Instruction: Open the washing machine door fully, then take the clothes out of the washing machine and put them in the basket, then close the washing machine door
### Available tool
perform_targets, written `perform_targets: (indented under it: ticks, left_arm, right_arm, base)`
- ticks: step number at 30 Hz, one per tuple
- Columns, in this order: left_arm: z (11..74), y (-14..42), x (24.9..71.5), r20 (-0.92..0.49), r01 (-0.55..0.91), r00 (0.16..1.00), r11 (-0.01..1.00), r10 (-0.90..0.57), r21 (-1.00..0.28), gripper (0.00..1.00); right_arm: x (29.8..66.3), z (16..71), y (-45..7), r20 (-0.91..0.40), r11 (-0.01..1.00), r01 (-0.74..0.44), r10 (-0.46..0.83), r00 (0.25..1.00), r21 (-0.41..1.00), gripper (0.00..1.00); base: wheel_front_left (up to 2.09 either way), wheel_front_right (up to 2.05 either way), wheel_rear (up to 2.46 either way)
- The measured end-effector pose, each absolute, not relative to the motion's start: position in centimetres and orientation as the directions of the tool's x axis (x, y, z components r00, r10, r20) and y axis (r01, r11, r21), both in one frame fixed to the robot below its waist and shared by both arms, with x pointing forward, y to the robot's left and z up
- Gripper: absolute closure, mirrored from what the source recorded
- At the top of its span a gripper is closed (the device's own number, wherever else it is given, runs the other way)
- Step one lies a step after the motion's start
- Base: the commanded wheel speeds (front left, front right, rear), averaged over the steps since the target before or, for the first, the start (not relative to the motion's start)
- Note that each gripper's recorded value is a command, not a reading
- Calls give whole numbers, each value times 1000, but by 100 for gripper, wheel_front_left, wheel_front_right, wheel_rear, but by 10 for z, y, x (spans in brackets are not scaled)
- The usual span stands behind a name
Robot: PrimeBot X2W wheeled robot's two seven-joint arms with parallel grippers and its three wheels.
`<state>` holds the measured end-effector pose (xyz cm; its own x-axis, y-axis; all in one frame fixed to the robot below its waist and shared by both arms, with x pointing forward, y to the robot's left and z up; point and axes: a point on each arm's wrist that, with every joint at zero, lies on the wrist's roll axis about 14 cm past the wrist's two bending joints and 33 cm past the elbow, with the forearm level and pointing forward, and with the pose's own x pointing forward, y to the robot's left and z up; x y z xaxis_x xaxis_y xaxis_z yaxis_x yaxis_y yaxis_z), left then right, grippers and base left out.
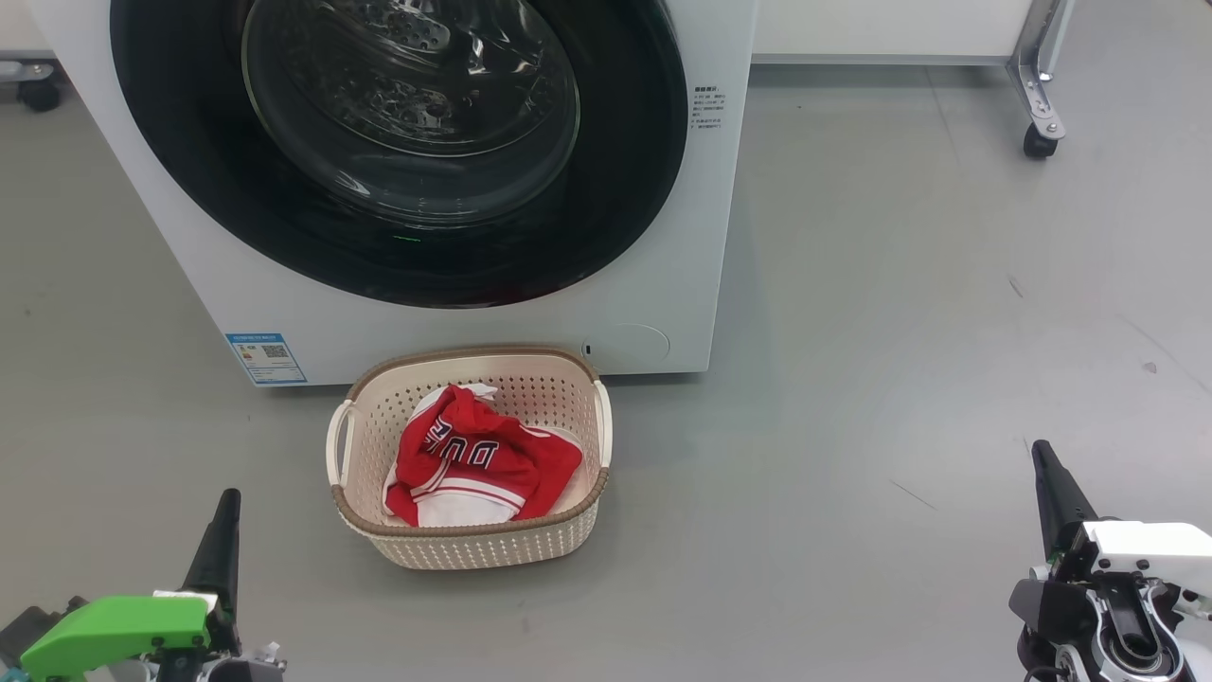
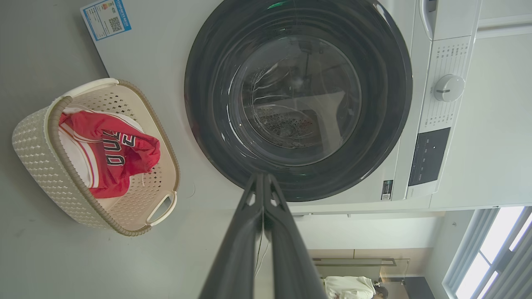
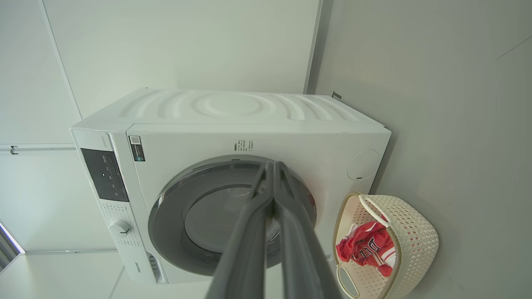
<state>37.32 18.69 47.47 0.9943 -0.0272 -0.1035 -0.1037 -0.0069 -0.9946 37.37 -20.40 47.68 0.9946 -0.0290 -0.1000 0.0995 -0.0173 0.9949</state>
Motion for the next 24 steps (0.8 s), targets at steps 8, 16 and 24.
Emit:
perform_targets:
  ticks: [8,16,24]
  left_arm:
    - [474,187,373,-105,-105,994,-7,-27,-994,100]
    - [474,187,373,-105,-106,994,-8,-27,-994,100]
    - [474,187,373,-105,-106,994,-8,-26,-994,100]
  right_arm:
    - [374,476,-204,-101,-17,101,-28,994,995,100]
    - [374,476,-204,-102,-17,101,-29,994,995,100]
    - [374,476,-204,-102,-18,102,-29,994,995,100]
  base:
    - [0,0,0]
    - [0,0,0]
    - [0,0,0]
